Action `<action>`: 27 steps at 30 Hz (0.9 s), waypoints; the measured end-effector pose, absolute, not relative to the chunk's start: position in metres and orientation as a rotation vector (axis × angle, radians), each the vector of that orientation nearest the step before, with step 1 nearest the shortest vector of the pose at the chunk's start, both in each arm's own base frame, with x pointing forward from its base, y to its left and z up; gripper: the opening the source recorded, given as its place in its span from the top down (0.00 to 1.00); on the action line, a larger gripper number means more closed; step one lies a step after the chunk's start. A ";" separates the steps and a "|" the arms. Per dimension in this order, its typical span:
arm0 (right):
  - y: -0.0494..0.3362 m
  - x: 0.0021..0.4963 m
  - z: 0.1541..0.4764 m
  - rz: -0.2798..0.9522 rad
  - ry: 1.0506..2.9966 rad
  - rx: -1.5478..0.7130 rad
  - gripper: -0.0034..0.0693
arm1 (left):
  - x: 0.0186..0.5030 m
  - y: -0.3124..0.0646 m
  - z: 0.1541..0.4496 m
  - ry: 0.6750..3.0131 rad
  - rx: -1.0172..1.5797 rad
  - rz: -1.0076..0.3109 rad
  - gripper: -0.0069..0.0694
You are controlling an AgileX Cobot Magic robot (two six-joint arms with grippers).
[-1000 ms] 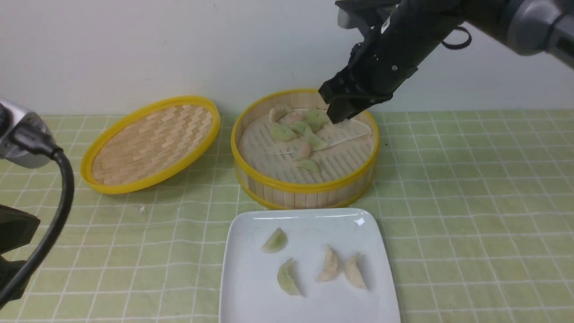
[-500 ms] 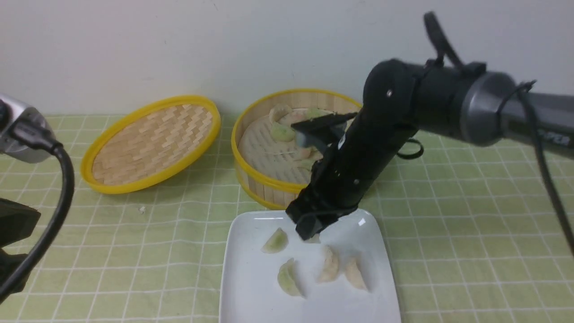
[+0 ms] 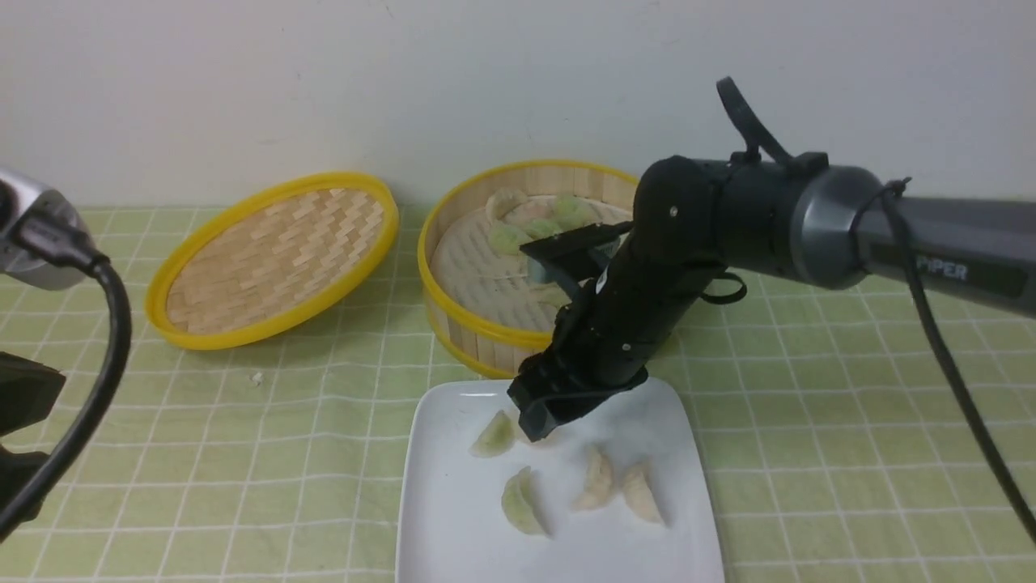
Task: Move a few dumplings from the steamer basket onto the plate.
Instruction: Use the right arm to put the dumpling into the plate
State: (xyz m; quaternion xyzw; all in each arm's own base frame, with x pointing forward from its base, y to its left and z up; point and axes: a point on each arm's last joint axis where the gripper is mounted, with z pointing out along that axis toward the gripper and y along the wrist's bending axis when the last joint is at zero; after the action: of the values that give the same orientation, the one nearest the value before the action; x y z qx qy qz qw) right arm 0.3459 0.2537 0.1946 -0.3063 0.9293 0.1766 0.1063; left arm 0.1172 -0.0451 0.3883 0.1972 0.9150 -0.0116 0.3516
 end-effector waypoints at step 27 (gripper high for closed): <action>0.082 0.117 0.452 0.444 2.060 -0.571 0.97 | 0.125 -0.053 0.399 2.213 0.490 -0.122 0.92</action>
State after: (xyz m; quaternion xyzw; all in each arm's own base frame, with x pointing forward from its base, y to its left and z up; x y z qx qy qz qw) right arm 0.1173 0.0822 0.4521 -0.2320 0.8373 0.1804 0.4610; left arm 0.1252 -0.0535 0.3986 0.1957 0.8839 -0.0488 0.4220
